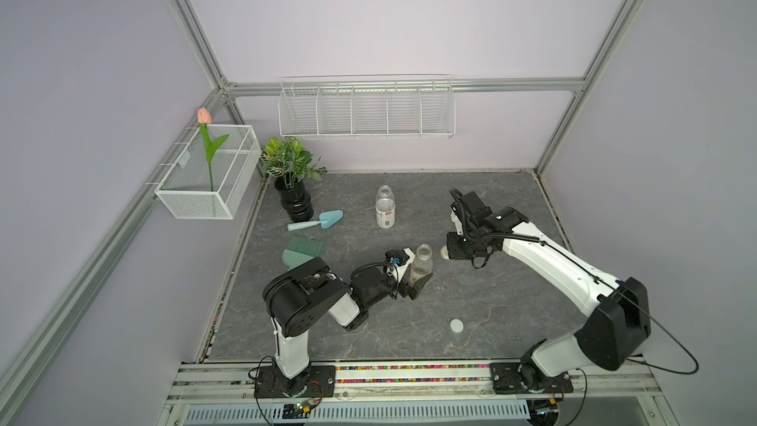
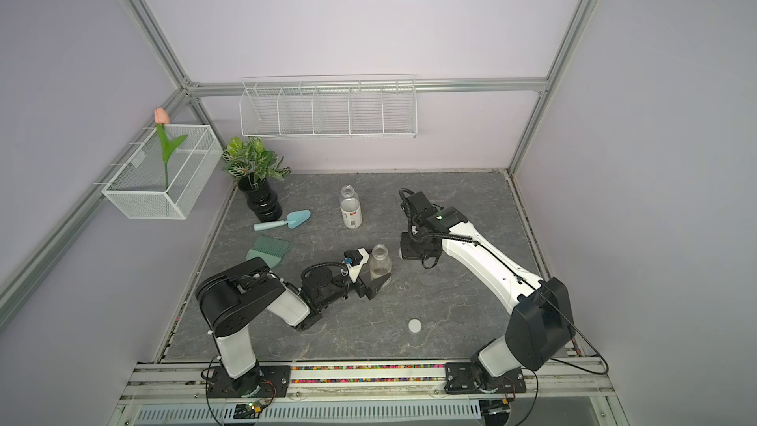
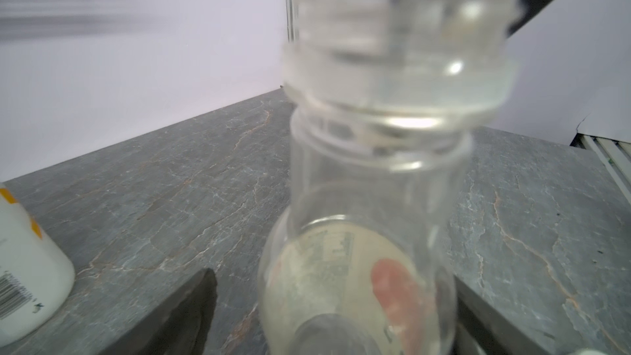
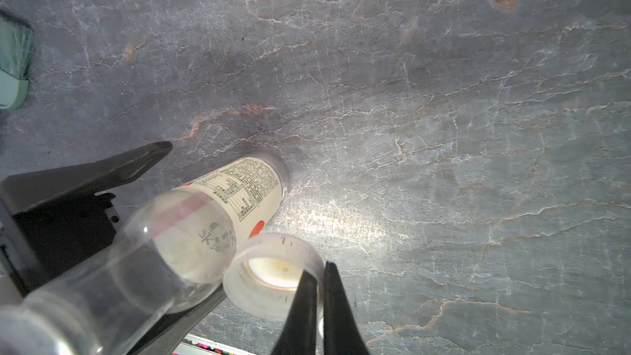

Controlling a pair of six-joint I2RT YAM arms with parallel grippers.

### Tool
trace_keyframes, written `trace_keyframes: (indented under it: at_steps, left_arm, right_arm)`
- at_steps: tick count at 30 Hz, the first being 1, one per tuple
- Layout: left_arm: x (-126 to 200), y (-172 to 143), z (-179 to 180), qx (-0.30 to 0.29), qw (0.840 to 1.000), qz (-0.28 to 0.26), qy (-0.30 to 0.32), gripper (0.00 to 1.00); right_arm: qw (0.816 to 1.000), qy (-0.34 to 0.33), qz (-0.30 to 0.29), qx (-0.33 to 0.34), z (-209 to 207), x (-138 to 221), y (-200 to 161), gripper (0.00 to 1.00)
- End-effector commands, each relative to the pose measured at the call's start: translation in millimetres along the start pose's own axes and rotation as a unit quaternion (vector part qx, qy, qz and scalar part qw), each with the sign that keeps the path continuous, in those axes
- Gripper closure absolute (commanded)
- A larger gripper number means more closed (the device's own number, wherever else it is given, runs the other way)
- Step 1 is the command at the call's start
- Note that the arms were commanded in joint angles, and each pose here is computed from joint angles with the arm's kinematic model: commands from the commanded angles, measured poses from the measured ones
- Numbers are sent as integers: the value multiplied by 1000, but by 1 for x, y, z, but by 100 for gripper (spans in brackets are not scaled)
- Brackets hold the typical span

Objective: Screw on the bottle caps
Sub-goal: Place the plastic bottle at the center of the board, then adjust the bottle cap.

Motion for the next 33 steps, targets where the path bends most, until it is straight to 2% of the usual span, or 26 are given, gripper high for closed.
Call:
trace_keyframes:
  at_steps: [1,6,9,11,13,17,19,21,24,27,31,33]
  left_arm:
    - [13,16,-2,11,1000,-16,6,1]
    - [28,27,-2,41,998,28,26,1]
    - [39,37,0,62,993,89,54,1]
    - [51,59,0,66,989,108,70,1]
    - [67,96,3,89,987,85,99,1]
    - [99,174,-9,136,987,-19,86,1]
    - [99,193,-16,144,987,-8,76,1]
    - [90,204,-24,153,986,29,60,1]
    - [69,211,-38,154,984,87,24,1]
    - [48,216,-38,161,982,101,21,1]
    - [26,218,-37,157,981,114,18,17]
    - [19,217,-35,151,981,120,20,21]
  right_arm:
    - [998,1,-61,-6,-6,19,7,93]
    - [988,18,-155,7,-7,43,18,93]
    - [971,38,-235,14,-6,68,26,93]
    - [954,63,-290,29,1,88,31,93]
    - [932,89,-348,44,9,112,36,93]
    - [886,126,-444,51,17,147,41,93]
    - [865,145,-477,52,21,156,41,93]
    - [852,161,-497,48,25,162,43,93]
    - [851,182,-491,45,33,161,46,93]
    - [859,204,-467,53,45,156,47,93]
    - [872,201,-441,64,50,151,43,93]
    - [874,205,-437,62,50,151,40,93]
Point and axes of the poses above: each gripper's point midway between its finger pads, its own x axis back along the fingers, its own z axis along the line the jaws close on, y = z × x, the point moved 1 cm from there along x, back along the fingers, and after that the axes turned 8 degrees about x, right-handed, at the moved point
